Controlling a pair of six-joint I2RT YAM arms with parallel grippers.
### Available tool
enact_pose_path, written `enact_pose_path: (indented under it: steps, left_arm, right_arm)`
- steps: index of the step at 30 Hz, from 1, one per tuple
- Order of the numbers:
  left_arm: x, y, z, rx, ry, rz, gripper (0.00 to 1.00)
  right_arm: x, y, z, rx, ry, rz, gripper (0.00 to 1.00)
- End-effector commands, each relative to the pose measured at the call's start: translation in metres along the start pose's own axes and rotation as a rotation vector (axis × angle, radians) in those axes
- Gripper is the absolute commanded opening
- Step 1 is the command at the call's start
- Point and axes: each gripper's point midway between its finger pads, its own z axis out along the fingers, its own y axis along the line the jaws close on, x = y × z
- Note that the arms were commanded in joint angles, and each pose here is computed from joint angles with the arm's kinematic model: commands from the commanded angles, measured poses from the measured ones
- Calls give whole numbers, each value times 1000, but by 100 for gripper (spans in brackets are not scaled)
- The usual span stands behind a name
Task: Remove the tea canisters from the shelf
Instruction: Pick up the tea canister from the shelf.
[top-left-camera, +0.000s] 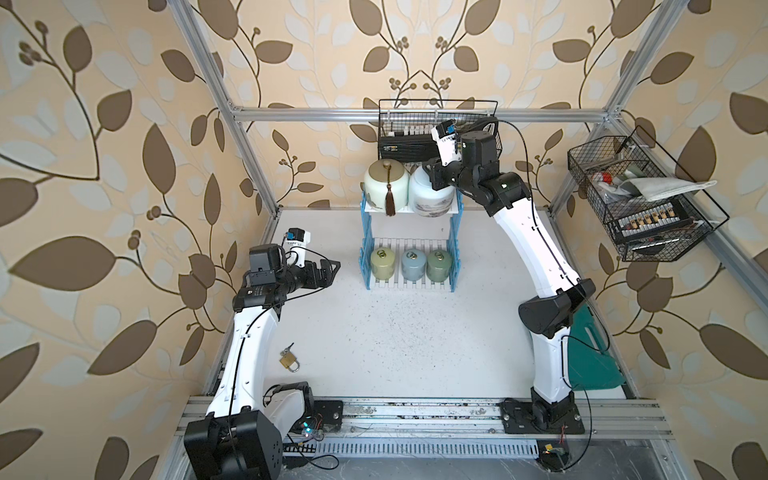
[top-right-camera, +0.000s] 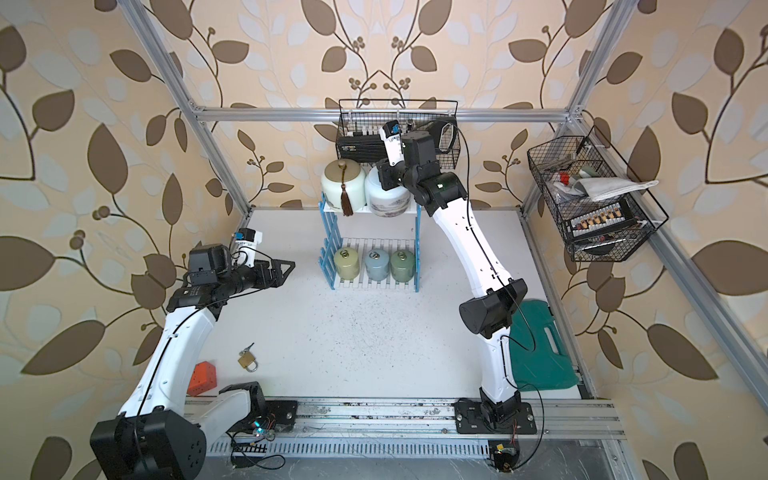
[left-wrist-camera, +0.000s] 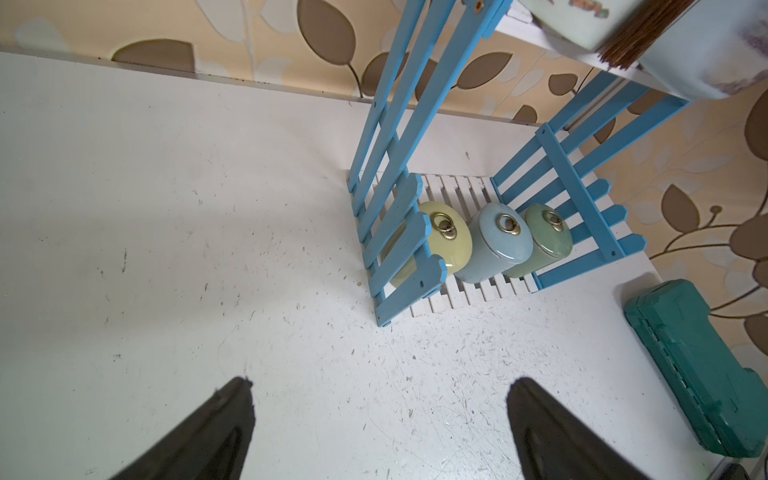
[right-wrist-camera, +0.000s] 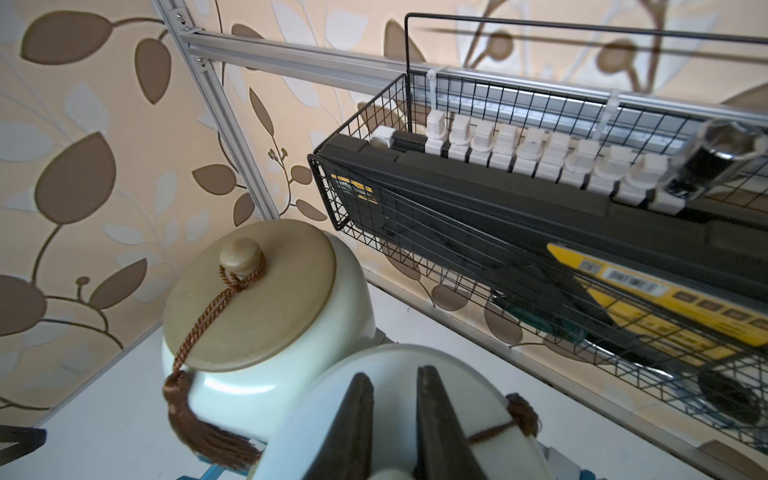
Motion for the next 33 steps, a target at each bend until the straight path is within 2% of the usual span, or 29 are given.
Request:
enact_pose_path:
  steps: [1, 3, 8, 18, 33]
  left_arm:
    - [-8, -4, -6, 15, -32, 13, 99]
    - [-8, -3, -6, 11, -36, 19, 99]
    - [-9, -4, -7, 15, -40, 20, 99]
    - [-9, -4, -9, 3, -46, 41, 99]
    - [-7, -8, -7, 21, -48, 48, 99]
  right_arm:
    - [15, 6, 8, -7, 47, -2, 6]
    - [11, 4, 5, -1, 38, -7, 0]
    - [-1, 5, -3, 3, 4, -1, 0]
    - [-38, 17, -43, -16, -87, -3, 0]
    - [-36, 28, -117, -38, -103, 42, 0]
